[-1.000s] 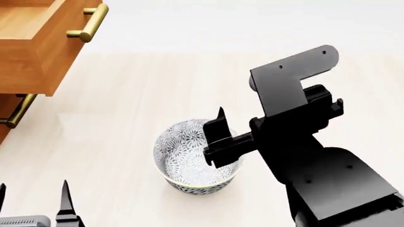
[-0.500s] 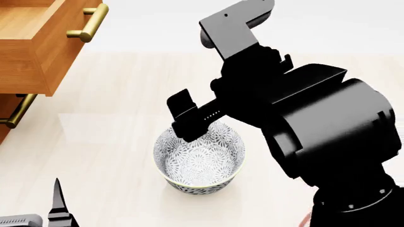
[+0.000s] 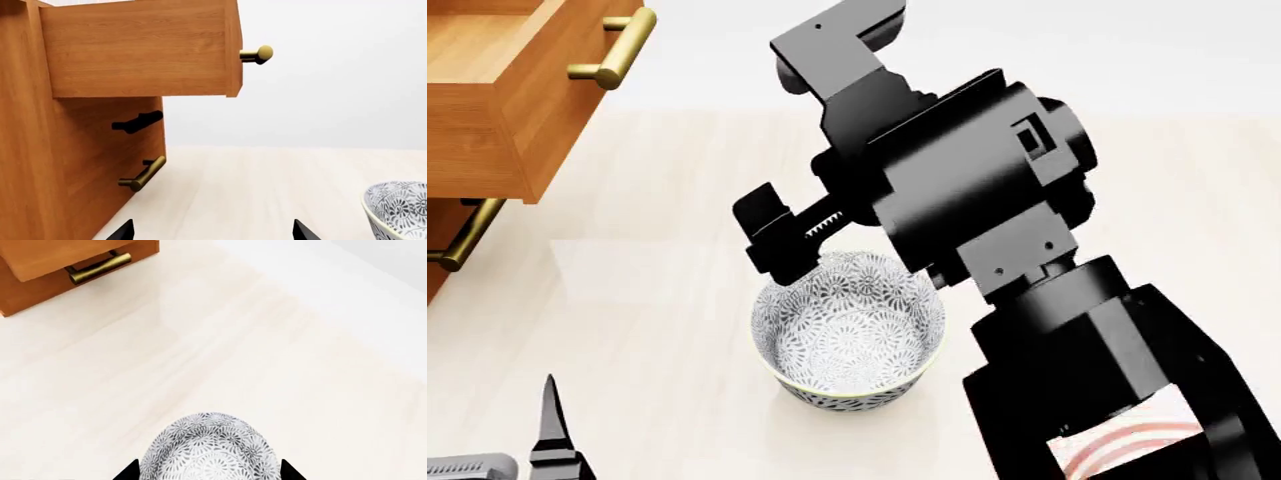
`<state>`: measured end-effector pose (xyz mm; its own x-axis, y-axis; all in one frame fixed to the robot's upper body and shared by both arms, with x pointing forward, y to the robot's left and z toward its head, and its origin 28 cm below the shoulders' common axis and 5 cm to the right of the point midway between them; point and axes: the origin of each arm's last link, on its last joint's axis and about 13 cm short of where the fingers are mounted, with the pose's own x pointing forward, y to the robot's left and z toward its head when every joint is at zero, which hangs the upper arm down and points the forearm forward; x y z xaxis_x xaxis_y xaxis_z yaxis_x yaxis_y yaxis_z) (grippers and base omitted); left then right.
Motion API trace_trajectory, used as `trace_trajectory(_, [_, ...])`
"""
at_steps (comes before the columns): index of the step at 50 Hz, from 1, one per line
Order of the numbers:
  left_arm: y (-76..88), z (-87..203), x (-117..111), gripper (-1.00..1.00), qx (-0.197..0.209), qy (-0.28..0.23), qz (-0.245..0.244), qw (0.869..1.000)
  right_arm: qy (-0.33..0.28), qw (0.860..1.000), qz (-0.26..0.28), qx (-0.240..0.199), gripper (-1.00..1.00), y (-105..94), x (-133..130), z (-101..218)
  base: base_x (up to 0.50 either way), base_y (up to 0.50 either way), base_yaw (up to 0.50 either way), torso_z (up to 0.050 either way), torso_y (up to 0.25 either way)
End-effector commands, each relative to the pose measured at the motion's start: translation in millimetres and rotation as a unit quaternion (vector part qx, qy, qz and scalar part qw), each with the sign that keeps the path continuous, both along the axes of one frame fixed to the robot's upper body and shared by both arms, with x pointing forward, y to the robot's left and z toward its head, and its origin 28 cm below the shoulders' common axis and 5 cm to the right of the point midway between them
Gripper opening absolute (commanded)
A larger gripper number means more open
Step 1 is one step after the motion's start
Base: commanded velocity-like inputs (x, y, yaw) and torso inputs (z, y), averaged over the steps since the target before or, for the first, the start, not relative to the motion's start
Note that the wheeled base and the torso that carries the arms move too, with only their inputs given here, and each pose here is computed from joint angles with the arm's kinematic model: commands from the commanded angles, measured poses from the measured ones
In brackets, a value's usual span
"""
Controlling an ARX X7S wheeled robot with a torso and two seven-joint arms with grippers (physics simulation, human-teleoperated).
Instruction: Put the bowl on the plate.
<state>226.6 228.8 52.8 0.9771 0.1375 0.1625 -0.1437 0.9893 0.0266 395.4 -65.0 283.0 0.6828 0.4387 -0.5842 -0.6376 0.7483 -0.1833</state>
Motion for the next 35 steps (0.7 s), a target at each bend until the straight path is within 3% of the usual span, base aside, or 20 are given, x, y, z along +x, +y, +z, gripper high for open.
trace_trajectory(1, [-0.5, 2, -1, 1.00, 0.001, -0.002, -0.002, 1.000, 0.020, 1.000, 0.017, -0.011, 1.00, 15.4, 8, -8, 0.00, 0.00, 0.00, 0.000, 0.000])
trace_trajectory(8, [-0.9, 1, 0, 1.00, 0.001, -0.001, -0.004, 1.000, 0.038, 0.999, 0.029, -0.010, 1.00, 24.0, -1, -17, 0.00, 0.00, 0.00, 0.000, 0.000])
trace_trajectory(35, [0.1, 0, 2, 1.00, 0.000, 0.000, -0.002, 1.000, 0.100, 0.994, 0.027, -0.028, 1.00, 29.2, 4, -52, 0.00, 0.00, 0.00, 0.000, 0.000])
